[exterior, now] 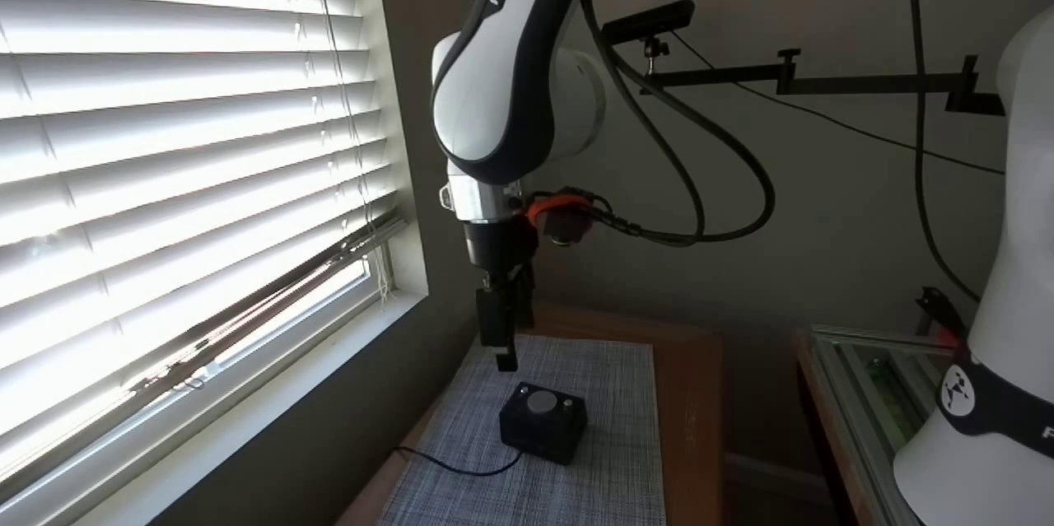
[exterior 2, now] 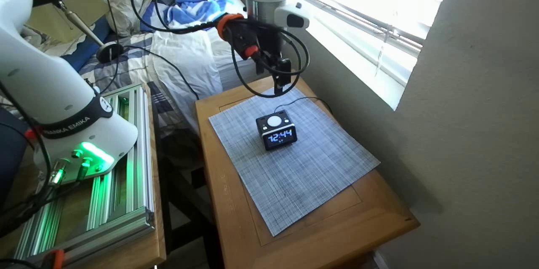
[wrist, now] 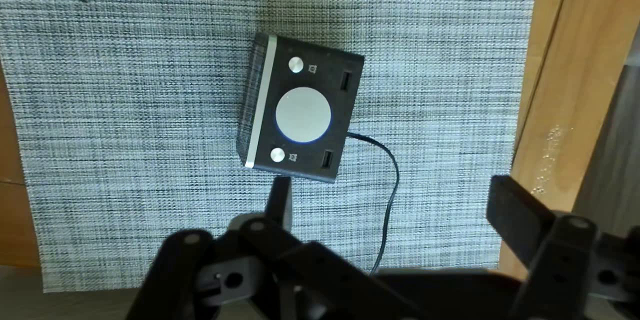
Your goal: Twist the clock
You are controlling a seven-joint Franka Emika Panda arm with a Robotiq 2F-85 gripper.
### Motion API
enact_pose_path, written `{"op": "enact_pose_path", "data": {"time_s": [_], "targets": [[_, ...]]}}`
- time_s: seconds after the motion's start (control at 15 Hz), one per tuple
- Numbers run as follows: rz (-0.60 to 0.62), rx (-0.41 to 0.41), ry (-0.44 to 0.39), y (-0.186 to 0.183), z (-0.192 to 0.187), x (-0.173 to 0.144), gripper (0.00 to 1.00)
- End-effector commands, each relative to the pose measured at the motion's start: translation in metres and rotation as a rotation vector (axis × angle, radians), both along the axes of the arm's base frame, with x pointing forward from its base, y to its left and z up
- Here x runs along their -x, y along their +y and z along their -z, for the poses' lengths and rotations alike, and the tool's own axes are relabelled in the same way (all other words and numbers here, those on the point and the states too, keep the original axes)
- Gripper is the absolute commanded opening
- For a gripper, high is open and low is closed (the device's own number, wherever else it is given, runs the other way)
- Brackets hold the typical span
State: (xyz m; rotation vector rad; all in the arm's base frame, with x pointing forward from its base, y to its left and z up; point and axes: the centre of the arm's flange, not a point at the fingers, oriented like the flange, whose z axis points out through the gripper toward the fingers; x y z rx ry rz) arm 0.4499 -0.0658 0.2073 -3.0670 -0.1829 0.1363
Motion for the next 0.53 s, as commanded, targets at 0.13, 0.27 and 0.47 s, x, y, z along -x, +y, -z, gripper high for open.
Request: {"op": "enact_pose_path", "data": {"time_s": [0.13, 0.27, 0.47], "targets": [[0.038, 0.019, -0.060, 0.012, 0.033, 0.013, 1.00], [0.075, 0.052, -0.083, 0.009, 0.044, 0.015, 1.00], [0.149, 0.067, -0.104, 0.001, 0.058, 0.020, 1.00]]}}
